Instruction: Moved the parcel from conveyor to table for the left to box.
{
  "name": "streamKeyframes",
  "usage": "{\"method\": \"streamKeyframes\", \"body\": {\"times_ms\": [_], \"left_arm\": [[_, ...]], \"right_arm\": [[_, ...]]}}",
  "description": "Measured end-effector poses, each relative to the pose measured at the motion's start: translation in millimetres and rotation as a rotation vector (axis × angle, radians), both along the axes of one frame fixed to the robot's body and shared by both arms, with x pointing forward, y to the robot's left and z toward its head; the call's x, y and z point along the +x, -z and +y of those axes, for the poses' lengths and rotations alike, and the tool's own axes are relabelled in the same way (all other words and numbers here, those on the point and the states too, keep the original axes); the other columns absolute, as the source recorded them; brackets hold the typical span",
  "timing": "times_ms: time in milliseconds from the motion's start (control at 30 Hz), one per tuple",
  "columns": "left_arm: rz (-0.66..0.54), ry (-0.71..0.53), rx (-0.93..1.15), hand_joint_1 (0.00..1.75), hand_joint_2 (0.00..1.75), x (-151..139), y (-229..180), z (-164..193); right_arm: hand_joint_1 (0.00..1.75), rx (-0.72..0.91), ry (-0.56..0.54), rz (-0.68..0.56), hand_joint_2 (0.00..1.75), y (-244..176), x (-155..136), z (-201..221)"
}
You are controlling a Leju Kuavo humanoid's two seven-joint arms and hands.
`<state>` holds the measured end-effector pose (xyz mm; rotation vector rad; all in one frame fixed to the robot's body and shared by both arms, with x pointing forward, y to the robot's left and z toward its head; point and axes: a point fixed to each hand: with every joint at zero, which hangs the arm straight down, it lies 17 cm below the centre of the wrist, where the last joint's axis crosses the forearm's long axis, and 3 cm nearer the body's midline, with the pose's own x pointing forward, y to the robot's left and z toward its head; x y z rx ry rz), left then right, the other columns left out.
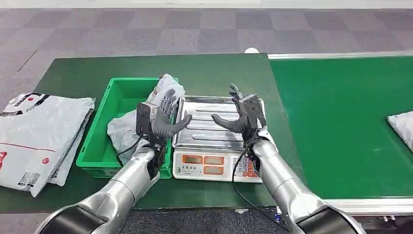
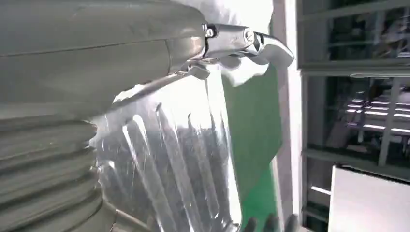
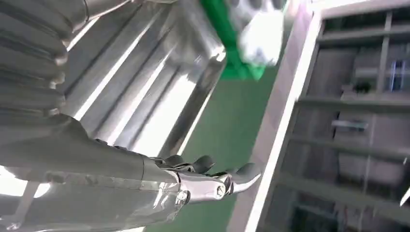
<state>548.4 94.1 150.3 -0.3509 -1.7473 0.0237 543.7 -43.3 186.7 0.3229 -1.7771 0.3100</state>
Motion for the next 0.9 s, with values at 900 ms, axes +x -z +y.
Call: {"method": "streamKeyframes", "body": {"times_ms": [900], "left_arm": [[-0.004, -0.19, 0.006, 0.0, 1.75, -7, 8, 72]], "right_arm": [[0.0, -0.007, -0.173, 0.016, 1.75, -52, -15, 95]]}}
